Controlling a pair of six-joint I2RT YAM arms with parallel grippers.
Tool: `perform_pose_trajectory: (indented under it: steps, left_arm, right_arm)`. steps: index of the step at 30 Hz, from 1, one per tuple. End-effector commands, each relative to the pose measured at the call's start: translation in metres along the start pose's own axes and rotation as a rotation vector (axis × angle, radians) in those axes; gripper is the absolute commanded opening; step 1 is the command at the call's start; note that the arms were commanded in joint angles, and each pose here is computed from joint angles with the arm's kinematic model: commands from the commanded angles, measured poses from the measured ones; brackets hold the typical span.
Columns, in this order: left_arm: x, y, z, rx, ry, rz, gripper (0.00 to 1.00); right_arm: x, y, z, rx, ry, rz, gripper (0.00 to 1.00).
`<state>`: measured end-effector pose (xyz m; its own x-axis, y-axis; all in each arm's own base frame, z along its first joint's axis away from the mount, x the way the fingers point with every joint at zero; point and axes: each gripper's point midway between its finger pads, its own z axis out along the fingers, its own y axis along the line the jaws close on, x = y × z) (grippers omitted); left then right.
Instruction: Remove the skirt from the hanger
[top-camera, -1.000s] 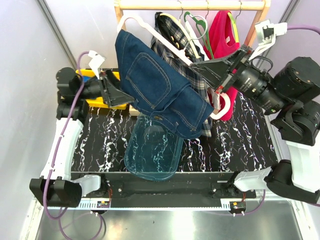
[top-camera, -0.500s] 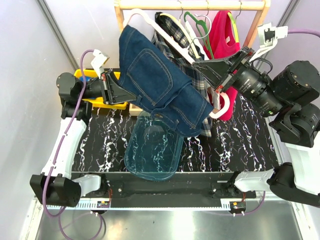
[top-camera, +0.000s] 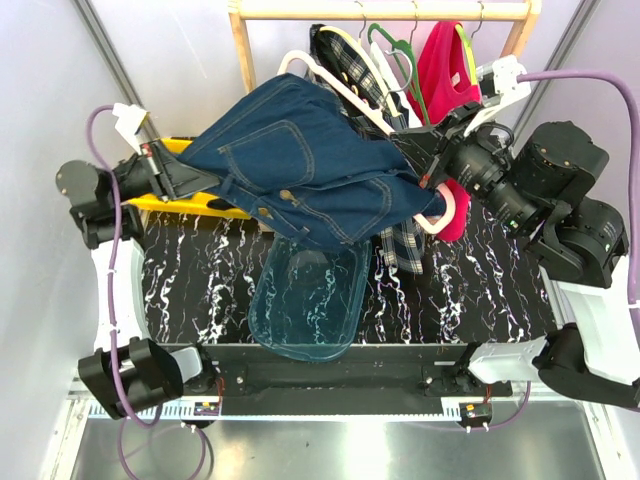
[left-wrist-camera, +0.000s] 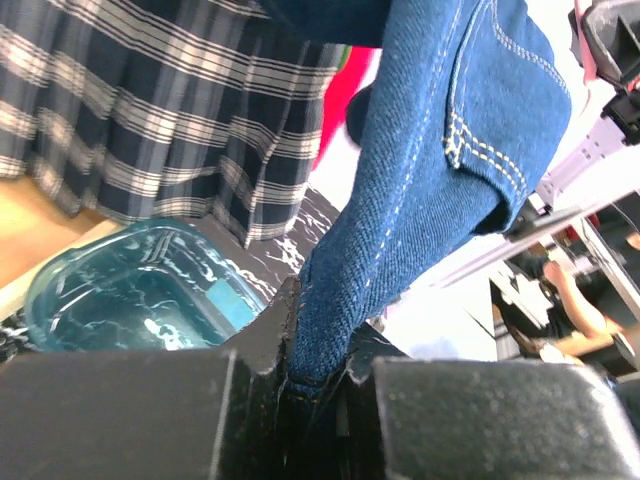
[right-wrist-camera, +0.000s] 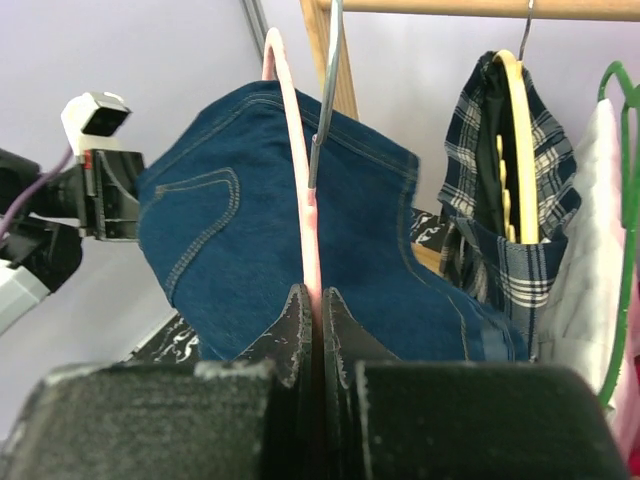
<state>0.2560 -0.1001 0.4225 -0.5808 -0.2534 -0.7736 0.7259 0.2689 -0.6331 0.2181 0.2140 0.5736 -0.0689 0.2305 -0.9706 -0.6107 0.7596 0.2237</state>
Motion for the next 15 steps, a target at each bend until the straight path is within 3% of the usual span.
perform_pose_trajectory:
  steps: [1,8,12,15]
  left_arm:
    - [0.016,-0.002,-0.027,-0.032,0.108,0.099,0.0]
    - [0.005,0.027,-0.049,-0.119,0.048,0.079,0.0]
    - [0.009,0.024,-0.051,-0.132,0.042,0.088,0.0]
    - [0.012,0.019,-0.049,-0.126,0.049,0.1,0.0]
  right_arm:
    - [-0.079,-0.034,-0.051,0.151,-0.273,-0.019,0.0]
    - [-0.088,-0.061,-0.096,0.255,-0.325,-0.034,0.0]
    - [-0.109,-0.084,-0.149,0.346,-0.426,-0.053,0.0]
    - [-0.108,-0.097,-0.164,0.406,-0.434,-0.059,0.0]
